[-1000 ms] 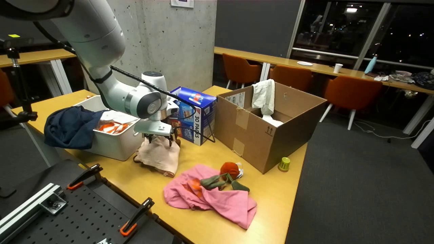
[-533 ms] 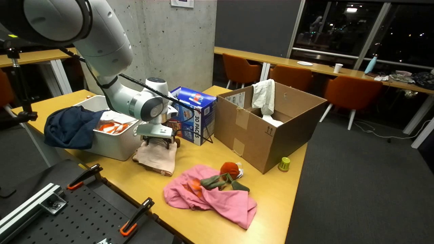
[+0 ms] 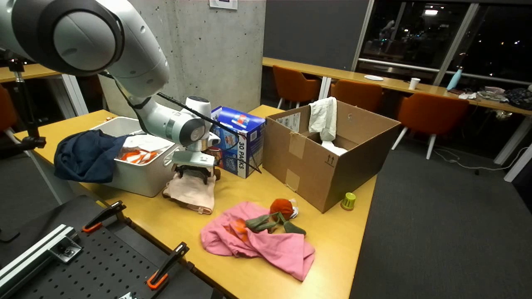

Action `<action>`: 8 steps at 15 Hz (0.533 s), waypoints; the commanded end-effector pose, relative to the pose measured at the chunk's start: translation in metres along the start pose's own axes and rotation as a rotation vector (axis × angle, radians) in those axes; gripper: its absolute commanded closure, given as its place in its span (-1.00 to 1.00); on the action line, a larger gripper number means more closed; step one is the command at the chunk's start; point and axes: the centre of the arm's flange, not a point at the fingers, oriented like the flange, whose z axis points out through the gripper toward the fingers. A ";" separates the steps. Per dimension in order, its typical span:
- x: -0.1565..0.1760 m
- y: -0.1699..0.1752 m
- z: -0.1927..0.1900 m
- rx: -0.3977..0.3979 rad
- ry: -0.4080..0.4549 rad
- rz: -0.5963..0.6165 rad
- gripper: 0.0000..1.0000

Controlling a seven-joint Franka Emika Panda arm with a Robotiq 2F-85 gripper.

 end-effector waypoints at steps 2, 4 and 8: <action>0.014 -0.002 0.008 -0.013 -0.049 0.027 -1.00; 0.016 -0.004 0.006 -0.026 -0.055 0.038 -0.45; 0.019 -0.007 0.004 -0.036 -0.057 0.055 0.13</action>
